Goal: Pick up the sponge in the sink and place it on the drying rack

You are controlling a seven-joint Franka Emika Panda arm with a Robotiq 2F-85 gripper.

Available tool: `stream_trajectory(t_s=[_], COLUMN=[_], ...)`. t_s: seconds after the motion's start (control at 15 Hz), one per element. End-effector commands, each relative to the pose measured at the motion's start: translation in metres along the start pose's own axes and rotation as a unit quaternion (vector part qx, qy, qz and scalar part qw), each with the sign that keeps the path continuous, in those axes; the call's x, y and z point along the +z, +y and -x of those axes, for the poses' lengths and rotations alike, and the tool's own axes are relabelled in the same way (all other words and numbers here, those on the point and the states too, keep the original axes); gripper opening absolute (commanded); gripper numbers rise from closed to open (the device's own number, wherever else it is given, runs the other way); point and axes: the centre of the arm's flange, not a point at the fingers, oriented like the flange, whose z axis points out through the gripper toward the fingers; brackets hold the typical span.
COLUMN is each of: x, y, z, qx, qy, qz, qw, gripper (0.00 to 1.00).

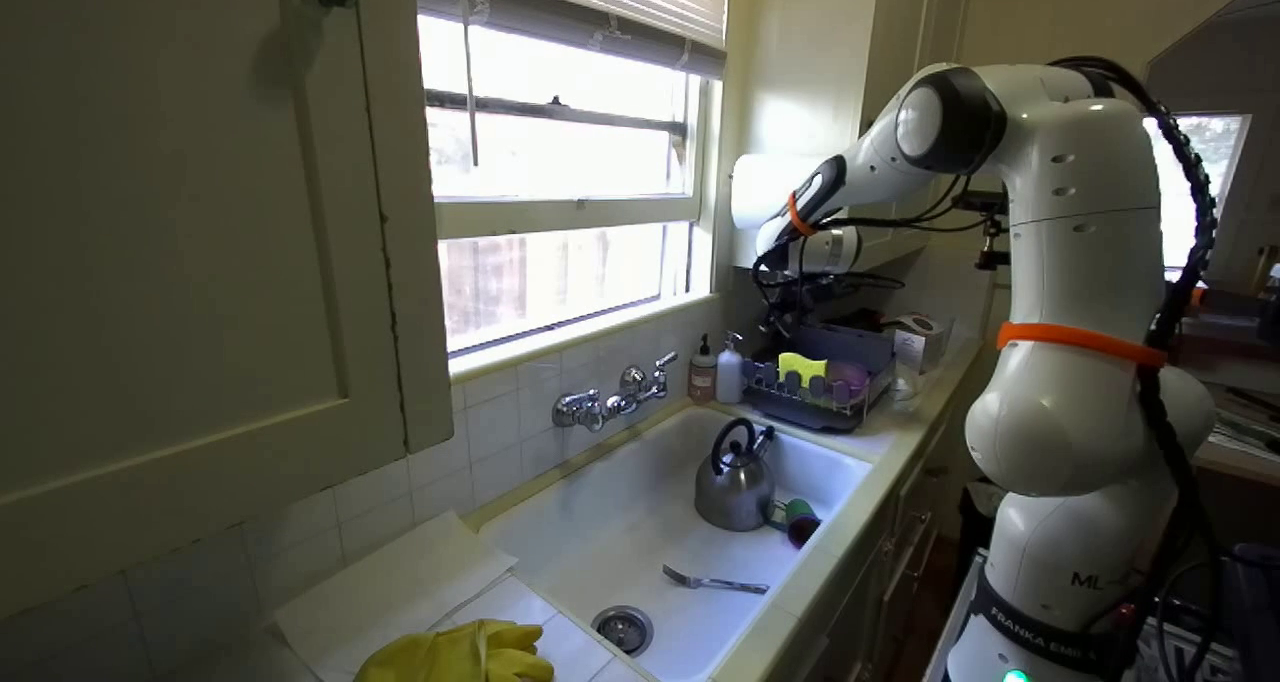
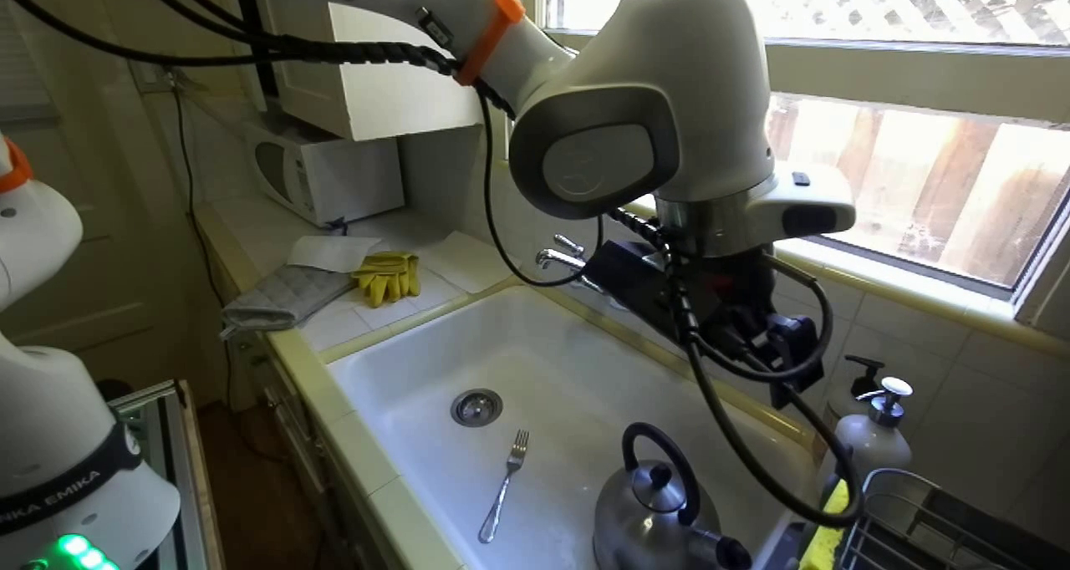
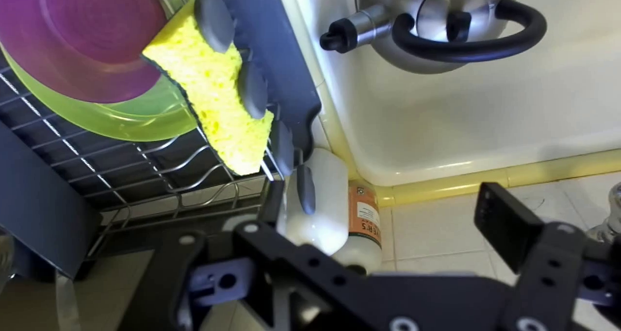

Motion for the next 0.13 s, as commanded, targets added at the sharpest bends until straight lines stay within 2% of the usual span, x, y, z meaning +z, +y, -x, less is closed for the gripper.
stream_trajectory(t_s=[0.0,0.07], x=[-0.0005,-0.0009], y=[-0.001,-0.001], z=[0.0002,0.0007], qx=[-0.001,-0.002], qy=[0.0,0.0], qz=[-0.001,-0.001], qw=[1.0,1.0], gripper=[1.0,1.0])
